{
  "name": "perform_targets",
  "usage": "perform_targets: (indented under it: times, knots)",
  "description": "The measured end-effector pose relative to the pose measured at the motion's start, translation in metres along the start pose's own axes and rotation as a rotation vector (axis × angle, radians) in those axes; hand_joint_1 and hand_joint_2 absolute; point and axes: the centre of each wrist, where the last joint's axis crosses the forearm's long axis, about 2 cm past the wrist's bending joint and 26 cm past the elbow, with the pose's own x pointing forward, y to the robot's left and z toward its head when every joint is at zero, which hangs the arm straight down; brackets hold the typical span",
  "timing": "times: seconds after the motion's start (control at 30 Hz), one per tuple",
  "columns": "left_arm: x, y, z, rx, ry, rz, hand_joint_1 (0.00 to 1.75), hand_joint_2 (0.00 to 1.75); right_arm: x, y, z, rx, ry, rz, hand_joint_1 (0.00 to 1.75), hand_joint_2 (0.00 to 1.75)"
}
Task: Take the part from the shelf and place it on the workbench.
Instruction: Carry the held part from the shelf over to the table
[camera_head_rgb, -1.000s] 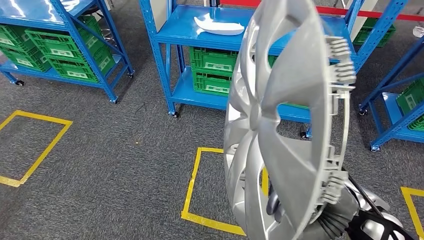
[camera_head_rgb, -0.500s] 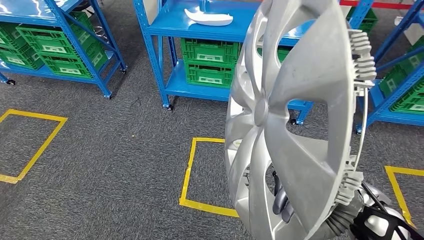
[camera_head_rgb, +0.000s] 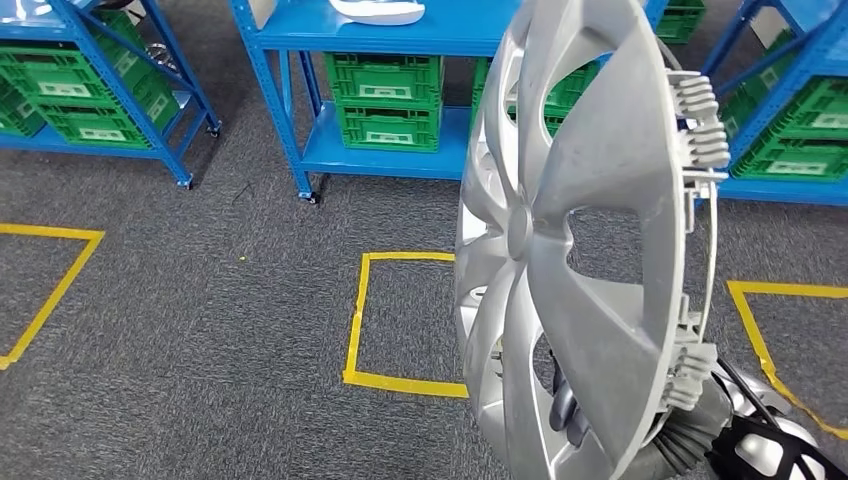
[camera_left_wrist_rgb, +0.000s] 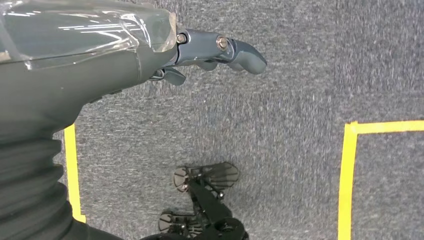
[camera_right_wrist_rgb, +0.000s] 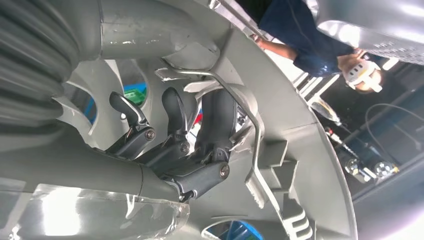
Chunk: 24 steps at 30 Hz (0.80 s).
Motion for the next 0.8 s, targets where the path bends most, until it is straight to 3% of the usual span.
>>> perform_targets:
  times: [0.8]
  knots:
    - [-0.0036, -0.0019, -0.0015, -0.023, -0.003, -0.01, 0.0, 1.75, 0.0002, -0.0072, 0.0004, 0.003, 0.004, 0.03, 1.61, 1.75]
